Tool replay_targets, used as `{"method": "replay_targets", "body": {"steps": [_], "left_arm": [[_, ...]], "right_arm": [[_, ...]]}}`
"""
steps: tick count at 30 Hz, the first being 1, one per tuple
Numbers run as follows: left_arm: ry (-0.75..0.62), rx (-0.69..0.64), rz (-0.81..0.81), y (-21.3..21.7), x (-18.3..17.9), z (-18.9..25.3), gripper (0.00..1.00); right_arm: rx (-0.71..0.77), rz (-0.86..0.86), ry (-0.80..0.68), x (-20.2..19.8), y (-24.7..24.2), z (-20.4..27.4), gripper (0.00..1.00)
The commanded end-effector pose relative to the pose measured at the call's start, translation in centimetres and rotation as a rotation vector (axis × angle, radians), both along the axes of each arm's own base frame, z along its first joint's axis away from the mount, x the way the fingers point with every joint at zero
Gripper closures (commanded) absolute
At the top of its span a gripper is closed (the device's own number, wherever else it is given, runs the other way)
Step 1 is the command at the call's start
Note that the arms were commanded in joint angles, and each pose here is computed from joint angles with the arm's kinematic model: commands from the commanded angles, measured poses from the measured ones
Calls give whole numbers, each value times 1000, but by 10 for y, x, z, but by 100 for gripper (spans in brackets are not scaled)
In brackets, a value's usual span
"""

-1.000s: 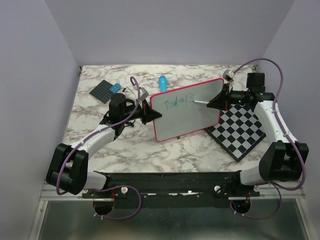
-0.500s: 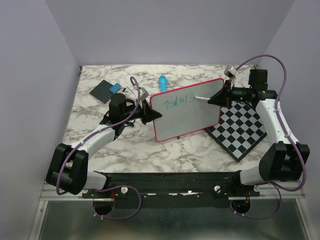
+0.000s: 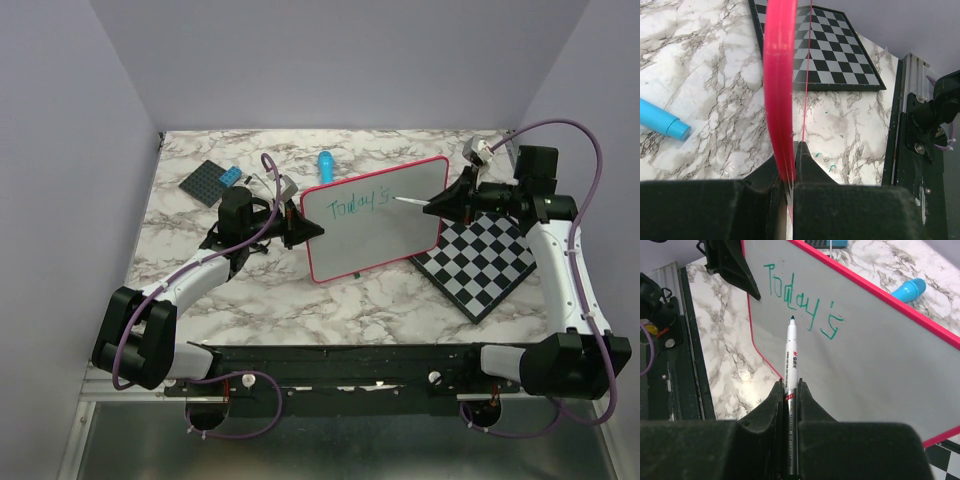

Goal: Write a sentence on the whiteboard

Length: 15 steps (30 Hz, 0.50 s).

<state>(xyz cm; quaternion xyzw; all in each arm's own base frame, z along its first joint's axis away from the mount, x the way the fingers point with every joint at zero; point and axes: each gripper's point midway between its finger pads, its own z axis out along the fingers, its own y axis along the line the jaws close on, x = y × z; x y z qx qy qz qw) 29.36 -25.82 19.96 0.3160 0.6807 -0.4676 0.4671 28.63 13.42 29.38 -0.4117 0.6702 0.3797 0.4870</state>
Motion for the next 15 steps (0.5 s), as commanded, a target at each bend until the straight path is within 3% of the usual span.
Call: {"method": "replay_targets", "body": {"steps": [1,15], "left_arm": [[20,97,57,8,8,-28,100],[11,119,58,8,7,-30,100]], "right_arm": [[27,-27,8,9,-8,3,99],[24,-97,-59,14,-14,-7,99]]}}
